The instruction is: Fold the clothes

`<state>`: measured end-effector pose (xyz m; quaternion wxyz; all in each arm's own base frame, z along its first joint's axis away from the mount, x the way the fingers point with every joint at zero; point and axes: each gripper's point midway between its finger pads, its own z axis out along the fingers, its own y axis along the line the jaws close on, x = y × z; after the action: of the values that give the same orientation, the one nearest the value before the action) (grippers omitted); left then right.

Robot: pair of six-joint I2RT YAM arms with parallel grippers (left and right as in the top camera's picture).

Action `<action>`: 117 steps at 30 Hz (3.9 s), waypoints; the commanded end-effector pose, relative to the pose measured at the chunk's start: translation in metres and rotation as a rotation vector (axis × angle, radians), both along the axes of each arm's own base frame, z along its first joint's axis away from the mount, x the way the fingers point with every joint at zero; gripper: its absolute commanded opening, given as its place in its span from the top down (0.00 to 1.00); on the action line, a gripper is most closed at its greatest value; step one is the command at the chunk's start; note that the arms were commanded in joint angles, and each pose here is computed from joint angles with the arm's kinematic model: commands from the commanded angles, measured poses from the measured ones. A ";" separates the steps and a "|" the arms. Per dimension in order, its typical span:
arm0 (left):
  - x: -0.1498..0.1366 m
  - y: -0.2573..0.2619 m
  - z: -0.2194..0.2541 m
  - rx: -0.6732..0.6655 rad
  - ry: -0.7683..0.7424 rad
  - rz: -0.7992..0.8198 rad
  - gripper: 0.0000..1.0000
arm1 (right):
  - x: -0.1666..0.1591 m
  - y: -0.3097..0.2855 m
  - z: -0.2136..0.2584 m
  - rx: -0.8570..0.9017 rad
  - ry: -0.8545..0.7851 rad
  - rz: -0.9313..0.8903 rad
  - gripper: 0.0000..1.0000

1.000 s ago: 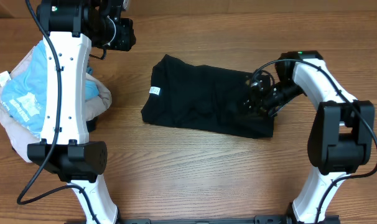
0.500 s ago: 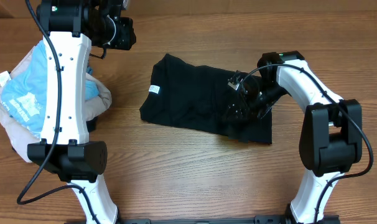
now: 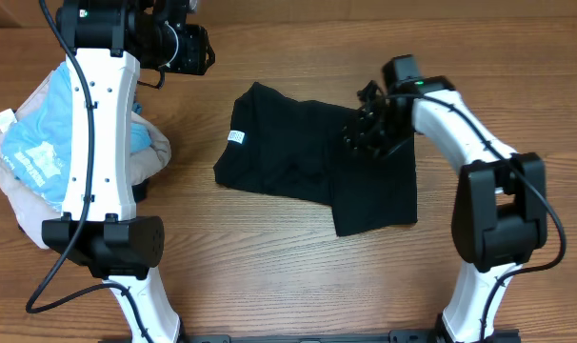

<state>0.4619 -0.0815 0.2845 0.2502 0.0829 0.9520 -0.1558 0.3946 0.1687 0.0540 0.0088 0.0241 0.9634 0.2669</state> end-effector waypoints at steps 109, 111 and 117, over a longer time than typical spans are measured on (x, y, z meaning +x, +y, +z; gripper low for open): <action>-0.072 -0.102 -0.004 -0.118 0.147 -0.371 0.67 | 0.035 -0.122 0.109 -0.318 -0.125 -0.222 0.28; -0.090 -0.138 -0.020 -0.135 0.217 -0.409 0.66 | 0.023 -0.138 0.138 -0.295 -0.144 -0.297 0.23; -0.133 -0.215 -0.116 -0.239 0.465 -0.441 0.63 | -0.008 -0.158 0.158 -0.243 -0.082 -0.355 0.18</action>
<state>0.3591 -0.2718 0.2162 0.0799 0.2671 0.9164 -0.2872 0.3918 0.0058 0.2111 0.1128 0.1839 0.9689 0.1213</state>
